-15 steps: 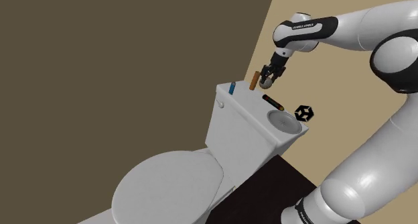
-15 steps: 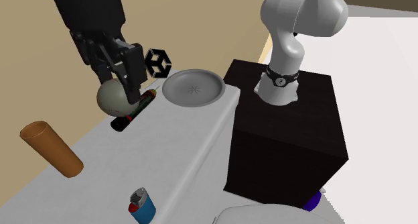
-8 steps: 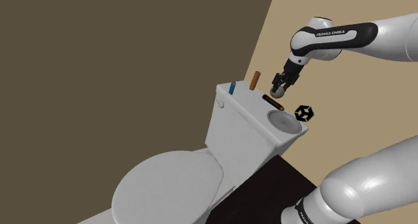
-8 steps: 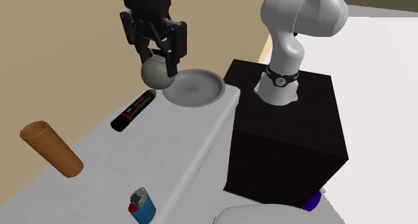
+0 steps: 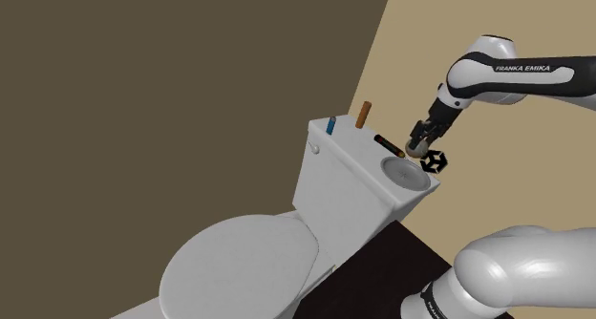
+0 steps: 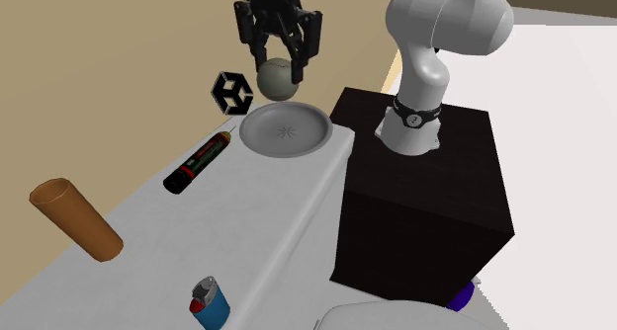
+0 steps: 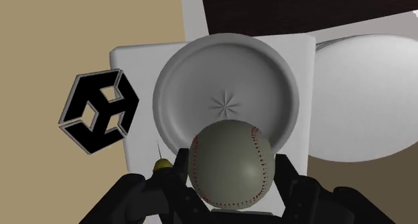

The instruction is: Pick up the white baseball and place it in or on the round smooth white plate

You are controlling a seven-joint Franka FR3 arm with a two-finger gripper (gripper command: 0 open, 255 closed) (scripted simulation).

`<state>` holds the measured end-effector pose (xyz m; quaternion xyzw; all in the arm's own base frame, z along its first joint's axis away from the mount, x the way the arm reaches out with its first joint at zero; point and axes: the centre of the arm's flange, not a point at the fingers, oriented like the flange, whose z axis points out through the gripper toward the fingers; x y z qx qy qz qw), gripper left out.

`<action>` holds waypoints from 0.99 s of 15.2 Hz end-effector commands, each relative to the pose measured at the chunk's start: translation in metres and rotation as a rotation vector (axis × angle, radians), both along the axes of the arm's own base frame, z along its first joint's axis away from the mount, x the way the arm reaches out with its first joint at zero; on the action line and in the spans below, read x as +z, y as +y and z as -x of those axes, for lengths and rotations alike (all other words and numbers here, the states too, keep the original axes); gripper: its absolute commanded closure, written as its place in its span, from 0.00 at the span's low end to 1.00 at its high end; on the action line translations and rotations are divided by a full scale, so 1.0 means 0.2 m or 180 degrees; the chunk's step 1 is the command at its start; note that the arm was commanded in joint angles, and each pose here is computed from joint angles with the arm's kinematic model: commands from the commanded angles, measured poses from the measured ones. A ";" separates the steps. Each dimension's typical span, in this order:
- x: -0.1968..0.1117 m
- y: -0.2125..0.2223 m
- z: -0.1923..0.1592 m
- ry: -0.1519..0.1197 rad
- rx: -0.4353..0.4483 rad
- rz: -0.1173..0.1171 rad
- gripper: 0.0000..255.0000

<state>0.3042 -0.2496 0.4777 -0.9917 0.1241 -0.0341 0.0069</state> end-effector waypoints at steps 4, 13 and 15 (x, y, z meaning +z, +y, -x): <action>-0.12 0.01 0.03 0.0001 0.0002 0.0002 1.00; -0.37 0.01 0.03 0.0001 0.0002 0.0002 1.00; -0.37 0.01 0.03 0.0001 0.0002 0.0002 1.00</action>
